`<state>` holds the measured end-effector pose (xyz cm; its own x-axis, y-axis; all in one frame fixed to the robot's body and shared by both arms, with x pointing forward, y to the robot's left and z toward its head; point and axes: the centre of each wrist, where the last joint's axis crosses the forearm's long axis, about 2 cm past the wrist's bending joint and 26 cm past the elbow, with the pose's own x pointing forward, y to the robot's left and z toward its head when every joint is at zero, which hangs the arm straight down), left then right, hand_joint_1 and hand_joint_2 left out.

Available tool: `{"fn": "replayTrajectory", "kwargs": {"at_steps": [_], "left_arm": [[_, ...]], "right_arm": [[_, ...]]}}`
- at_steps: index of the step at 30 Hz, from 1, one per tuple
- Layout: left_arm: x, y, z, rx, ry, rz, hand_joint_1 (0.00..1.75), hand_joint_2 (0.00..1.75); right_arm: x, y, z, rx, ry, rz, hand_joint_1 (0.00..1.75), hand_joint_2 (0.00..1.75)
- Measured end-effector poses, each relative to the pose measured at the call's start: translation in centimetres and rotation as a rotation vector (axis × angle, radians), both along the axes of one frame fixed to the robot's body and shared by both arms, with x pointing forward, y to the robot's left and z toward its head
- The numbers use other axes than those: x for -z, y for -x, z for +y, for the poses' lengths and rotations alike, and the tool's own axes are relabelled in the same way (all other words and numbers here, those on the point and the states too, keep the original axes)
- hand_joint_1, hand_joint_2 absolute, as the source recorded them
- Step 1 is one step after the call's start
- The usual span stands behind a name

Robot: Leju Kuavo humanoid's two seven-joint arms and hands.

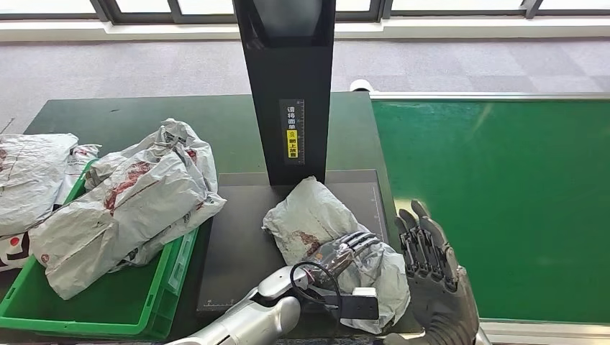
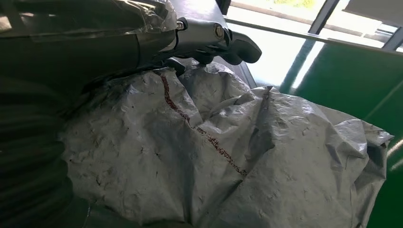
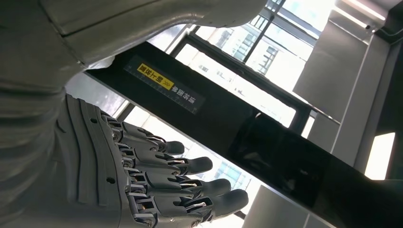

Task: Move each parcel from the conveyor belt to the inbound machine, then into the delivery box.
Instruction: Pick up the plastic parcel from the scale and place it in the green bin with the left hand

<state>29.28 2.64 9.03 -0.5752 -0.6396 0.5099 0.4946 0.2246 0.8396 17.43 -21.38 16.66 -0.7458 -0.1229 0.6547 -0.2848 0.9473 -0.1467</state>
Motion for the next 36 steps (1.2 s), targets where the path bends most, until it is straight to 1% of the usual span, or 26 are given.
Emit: {"fn": "replayTrajectory", "kwargs": {"at_steps": [4, 9, 25, 27, 29, 32, 36], "left_arm": [[0.2, -0.1, -0.1, 0.046, -0.053, 0.013, 1.75, 1.75], [0.6, 0.0, 0.0, 0.056, -0.046, 0.000, 1.75, 1.75], [1.3, 0.2, 0.5, 0.062, -0.034, -0.107, 1.75, 1.75], [1.5, 0.4, 0.6, 0.050, -0.036, -0.138, 1.75, 1.75], [1.6, 0.6, 0.6, 0.018, -0.030, -0.194, 1.75, 1.75], [1.7, 1.0, 0.8, -0.066, 0.008, -0.303, 1.75, 1.75], [1.6, 1.2, 1.4, -0.154, 0.070, -0.406, 1.75, 1.75]], "right_arm": [[-0.1, 0.0, -0.1, -0.007, -0.002, -0.003, 0.00, 1.75], [-0.1, 0.0, -0.2, -0.002, -0.008, -0.003, 0.00, 1.75], [-0.1, 0.0, -0.2, 0.000, -0.019, -0.003, 0.00, 1.75], [-0.1, 0.0, -0.2, 0.004, -0.019, -0.003, 0.00, 1.75], [-0.1, 0.0, -0.2, 0.008, -0.019, -0.004, 0.00, 1.75], [-0.1, 0.0, -0.2, 0.017, -0.021, -0.005, 0.00, 1.75], [-0.2, 0.3, -0.3, 0.030, -0.025, -0.004, 0.00, 1.75]]}}
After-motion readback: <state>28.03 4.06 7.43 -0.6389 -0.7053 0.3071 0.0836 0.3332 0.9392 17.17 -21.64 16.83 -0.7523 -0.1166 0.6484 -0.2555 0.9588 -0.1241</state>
